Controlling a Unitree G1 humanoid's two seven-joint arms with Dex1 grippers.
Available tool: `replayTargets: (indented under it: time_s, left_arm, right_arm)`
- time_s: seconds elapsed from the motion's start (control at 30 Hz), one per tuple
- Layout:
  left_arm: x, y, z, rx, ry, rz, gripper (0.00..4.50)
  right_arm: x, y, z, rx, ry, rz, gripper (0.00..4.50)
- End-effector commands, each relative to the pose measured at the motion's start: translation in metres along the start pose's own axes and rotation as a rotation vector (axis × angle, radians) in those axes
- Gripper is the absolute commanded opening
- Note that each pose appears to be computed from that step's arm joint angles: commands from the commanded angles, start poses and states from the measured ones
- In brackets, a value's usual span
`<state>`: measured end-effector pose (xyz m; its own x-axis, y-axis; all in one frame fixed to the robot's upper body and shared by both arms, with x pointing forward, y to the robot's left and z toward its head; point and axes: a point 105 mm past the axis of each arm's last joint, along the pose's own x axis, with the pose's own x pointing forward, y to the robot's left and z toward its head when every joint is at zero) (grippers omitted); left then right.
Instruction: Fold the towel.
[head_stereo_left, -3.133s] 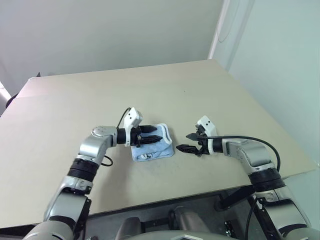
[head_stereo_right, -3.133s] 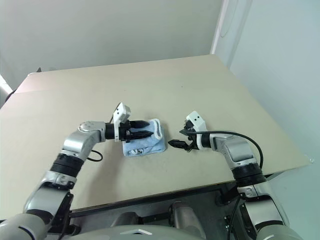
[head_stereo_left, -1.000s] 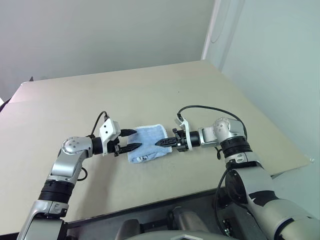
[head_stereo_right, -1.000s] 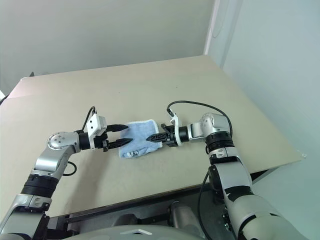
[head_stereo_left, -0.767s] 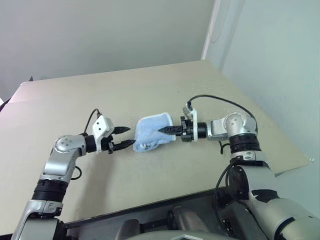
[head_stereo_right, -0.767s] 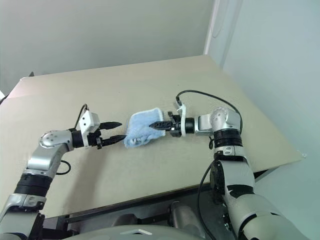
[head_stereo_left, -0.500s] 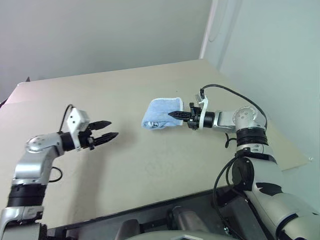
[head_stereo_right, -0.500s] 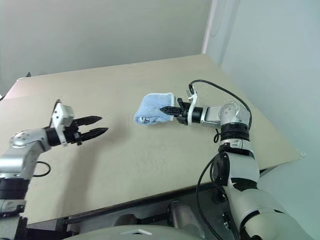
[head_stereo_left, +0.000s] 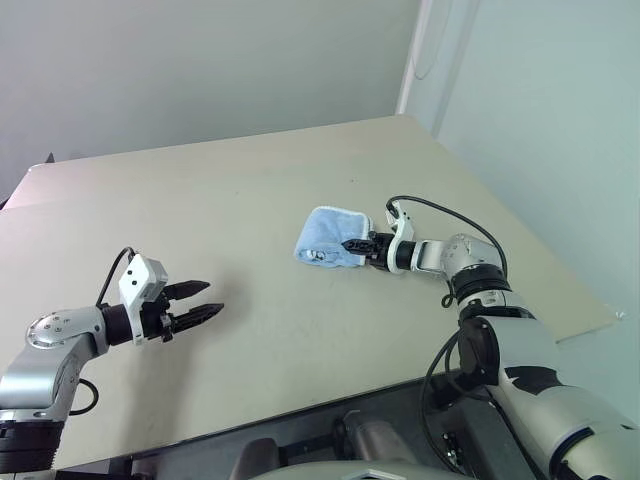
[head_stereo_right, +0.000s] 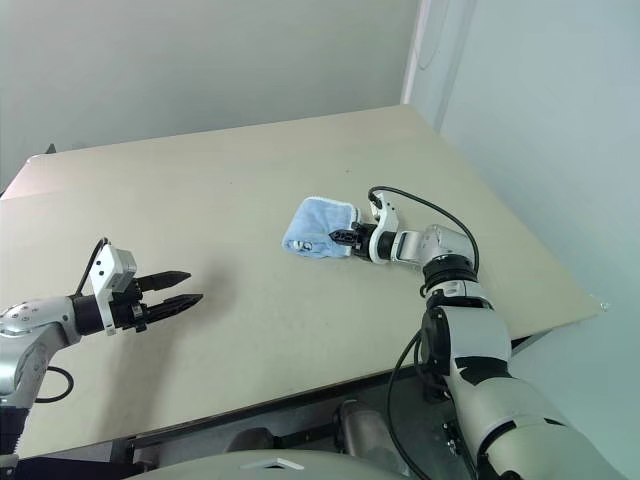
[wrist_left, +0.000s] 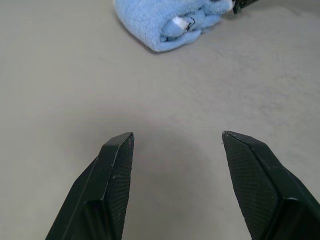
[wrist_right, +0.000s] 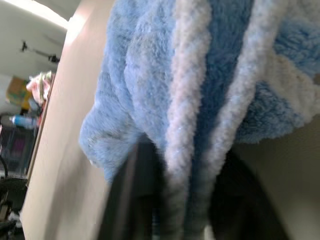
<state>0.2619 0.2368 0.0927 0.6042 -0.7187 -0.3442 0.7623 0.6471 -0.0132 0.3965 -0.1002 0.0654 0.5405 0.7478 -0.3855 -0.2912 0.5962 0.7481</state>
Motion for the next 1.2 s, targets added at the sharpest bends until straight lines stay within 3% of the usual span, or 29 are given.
replayTargets:
  time_s: [0.03,0.2,0.4,0.63,0.67,0.73,0.8,1.0,1.2]
  left_arm:
    - [-0.005,0.006,0.016,0.036,-0.032,0.024,2.97]
    - [-0.007,0.009,0.017,0.034,-0.025,0.023,2.97]
    - [-0.008,0.011,0.017,0.041,-0.013,0.021,2.97]
    - [-0.011,0.022,0.021,0.040,-0.073,0.088,2.97]
    - [-0.012,0.023,0.022,0.040,-0.087,0.096,2.97]
    - [-0.013,0.023,0.024,0.036,-0.111,0.097,2.97]
    - [-0.014,0.024,0.026,0.022,-0.146,0.106,2.97]
    - [-0.013,0.022,0.012,0.030,-0.117,0.082,2.97]
    - [-0.006,0.018,-0.001,0.015,-0.112,0.081,2.97]
  right_arm:
    - [-0.006,0.014,0.018,-0.069,-0.023,0.047,2.63]
    - [-0.022,0.026,0.027,-0.130,-0.025,0.120,4.42]
    - [-0.061,0.032,0.054,-0.295,-0.097,0.127,4.47]
    - [-0.078,0.043,0.028,-1.024,-0.022,0.069,4.47]
    - [-0.082,0.052,0.024,-1.103,-0.065,0.113,4.47]
    - [-0.092,0.078,0.026,-1.235,-0.286,0.206,4.47]
    - [-0.098,0.083,0.012,-1.259,-0.318,0.306,4.47]
    - [-0.097,0.058,-0.031,-1.217,-0.038,0.428,4.47]
    - [-0.104,0.048,-0.036,-1.132,0.051,0.444,4.47]
